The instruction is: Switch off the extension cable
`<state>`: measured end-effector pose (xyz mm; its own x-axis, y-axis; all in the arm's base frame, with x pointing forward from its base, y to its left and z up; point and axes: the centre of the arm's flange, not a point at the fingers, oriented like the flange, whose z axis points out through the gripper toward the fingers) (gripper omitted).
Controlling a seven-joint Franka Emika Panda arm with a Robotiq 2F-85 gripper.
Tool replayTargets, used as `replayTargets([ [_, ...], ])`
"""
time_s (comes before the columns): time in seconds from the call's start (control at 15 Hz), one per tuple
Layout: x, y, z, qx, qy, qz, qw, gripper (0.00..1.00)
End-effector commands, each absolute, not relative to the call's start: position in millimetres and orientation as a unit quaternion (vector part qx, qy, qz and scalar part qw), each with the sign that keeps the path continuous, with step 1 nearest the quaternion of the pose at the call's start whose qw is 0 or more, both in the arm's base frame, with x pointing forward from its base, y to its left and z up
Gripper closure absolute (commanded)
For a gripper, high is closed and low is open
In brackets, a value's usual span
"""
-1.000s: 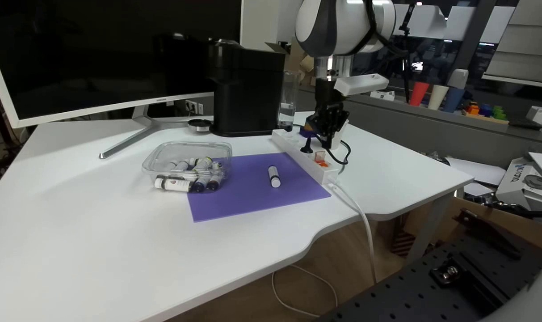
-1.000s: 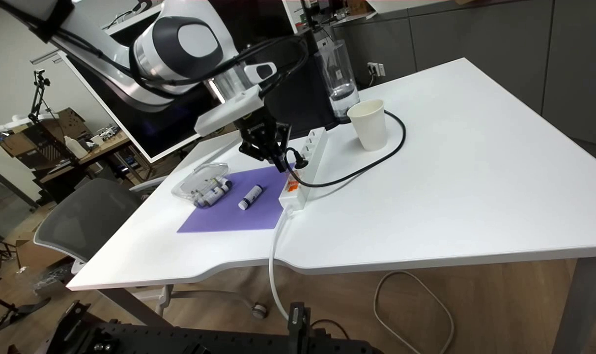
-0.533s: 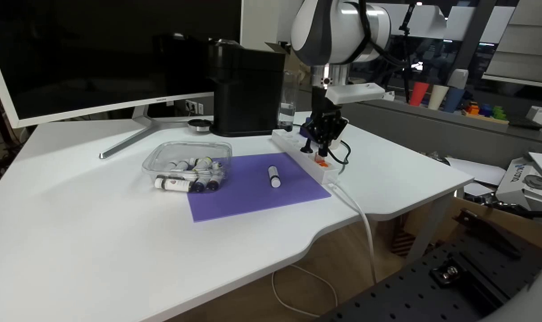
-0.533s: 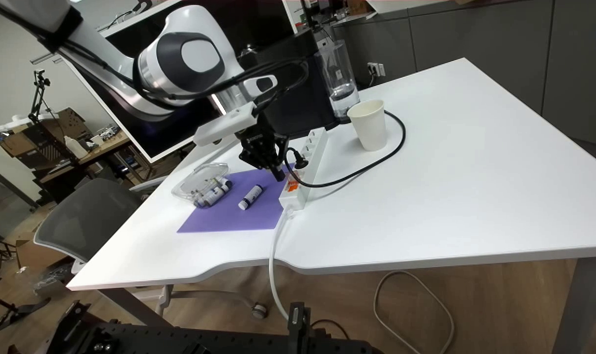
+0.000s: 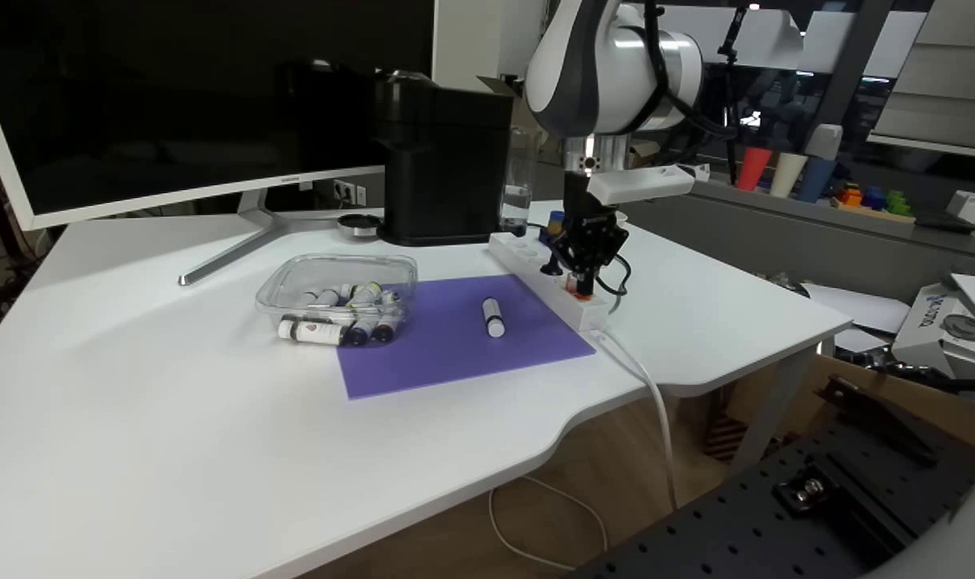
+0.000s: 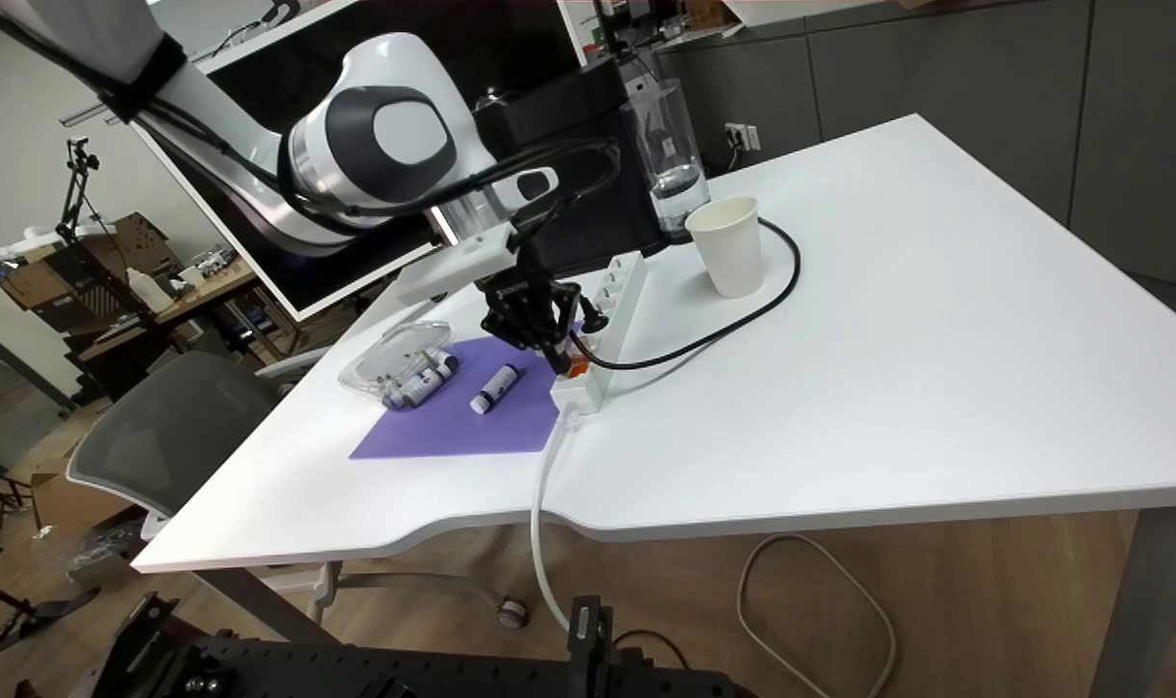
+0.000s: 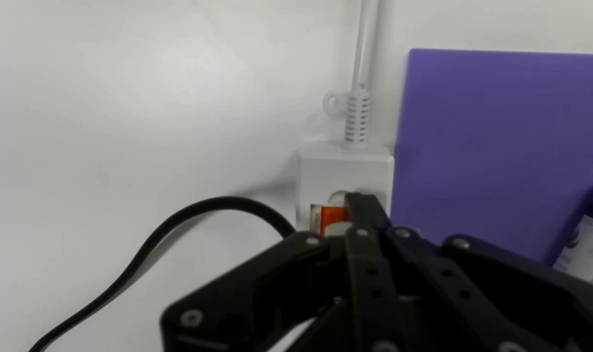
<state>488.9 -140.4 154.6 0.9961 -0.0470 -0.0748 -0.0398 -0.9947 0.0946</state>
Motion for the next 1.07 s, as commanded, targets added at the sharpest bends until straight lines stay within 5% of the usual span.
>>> replayTargets([
  [0.0,489,-146,144,0.999,-0.018,-0.025,0.043,1.0],
  [1.0,489,-183,140,0.995,-0.094,-0.044,0.01,1.0],
])
